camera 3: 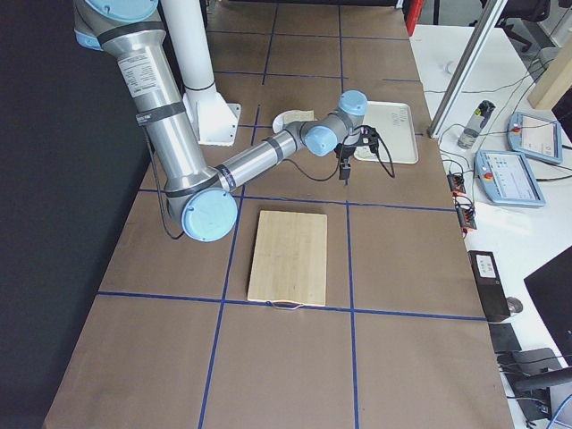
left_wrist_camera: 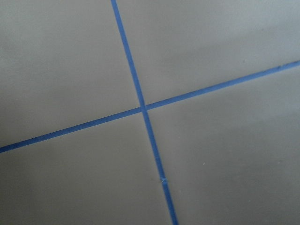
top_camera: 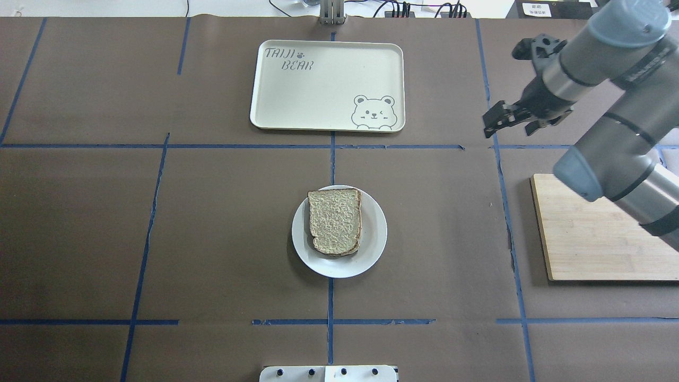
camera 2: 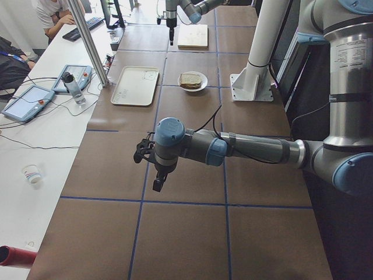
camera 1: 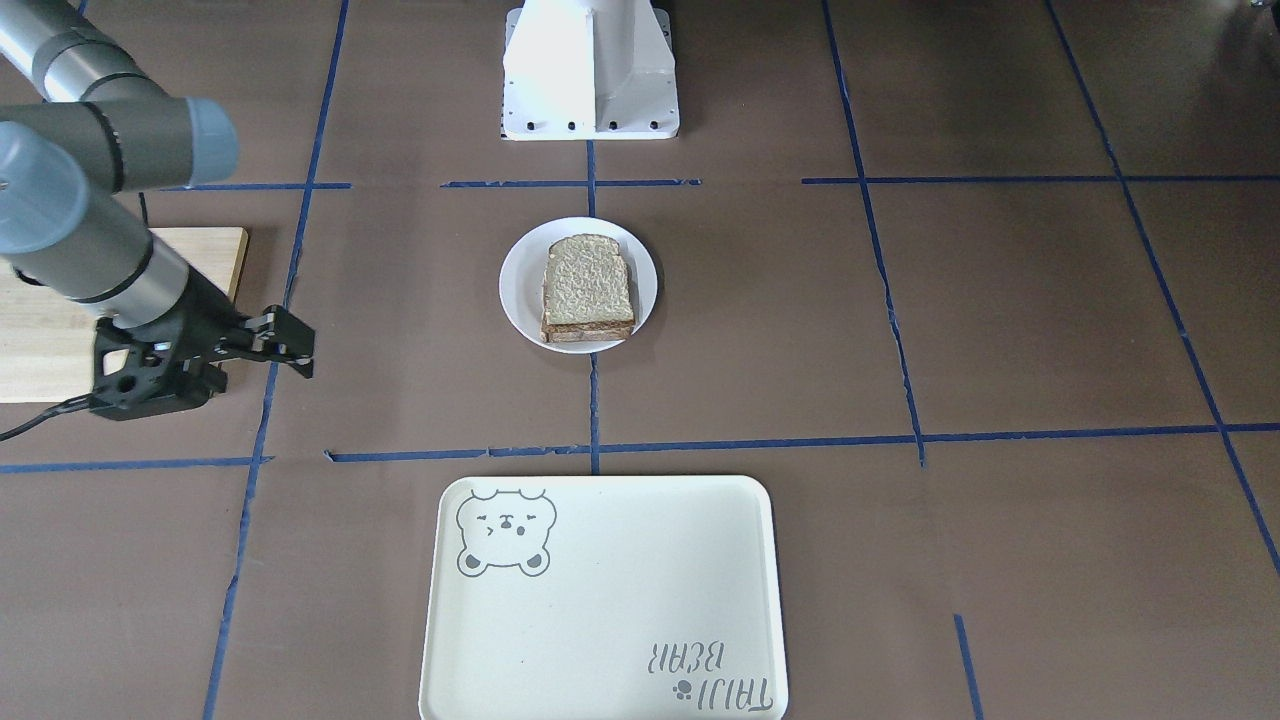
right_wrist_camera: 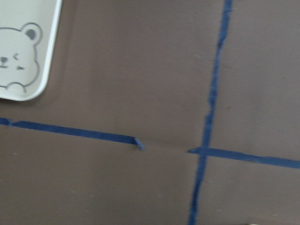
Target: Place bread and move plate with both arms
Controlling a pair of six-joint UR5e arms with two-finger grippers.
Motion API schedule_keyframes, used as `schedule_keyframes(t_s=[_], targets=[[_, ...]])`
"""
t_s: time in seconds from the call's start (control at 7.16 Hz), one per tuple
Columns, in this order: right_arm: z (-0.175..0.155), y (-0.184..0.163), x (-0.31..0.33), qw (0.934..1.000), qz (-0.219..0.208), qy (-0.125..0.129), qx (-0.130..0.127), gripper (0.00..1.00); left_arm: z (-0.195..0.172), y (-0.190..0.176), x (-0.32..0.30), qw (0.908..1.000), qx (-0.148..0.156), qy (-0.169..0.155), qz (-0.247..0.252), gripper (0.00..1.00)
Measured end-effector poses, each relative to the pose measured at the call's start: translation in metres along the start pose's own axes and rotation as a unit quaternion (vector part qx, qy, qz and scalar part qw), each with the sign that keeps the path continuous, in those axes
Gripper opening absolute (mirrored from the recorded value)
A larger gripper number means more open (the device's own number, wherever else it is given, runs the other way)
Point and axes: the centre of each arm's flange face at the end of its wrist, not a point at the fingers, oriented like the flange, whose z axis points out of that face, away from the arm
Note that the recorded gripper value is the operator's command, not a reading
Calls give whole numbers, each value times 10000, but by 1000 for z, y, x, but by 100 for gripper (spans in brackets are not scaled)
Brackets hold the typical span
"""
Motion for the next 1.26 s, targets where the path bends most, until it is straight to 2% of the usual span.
schedule_keyframes(t_s=[0.14, 0.28, 0.56, 0.7, 0.98, 1.26], targets=[[-13, 9, 61, 9989, -406, 228, -75, 100, 9, -10, 27, 9996, 164, 191, -122, 100], [-27, 25, 120, 9968, -715, 336, -131, 100, 23, -19, 60, 9983, 240, 427, -305, 100], [-59, 68, 227, 9928, -1149, 292, -175, 100, 50, -36, 135, 9911, 295, 1000, -833, 100], [-71, 97, 275, 9911, -1279, 313, -198, 100, 61, -42, 176, 9833, 278, 1360, -1176, 100], [-85, 157, 348, 9939, -1022, 352, -205, 100, 74, -51, 253, 9622, 133, 2046, -1790, 100], [-84, 183, 369, 9960, -780, 349, -243, 100, 97, -44, 327, 9436, 186, 2537, -2121, 100]])
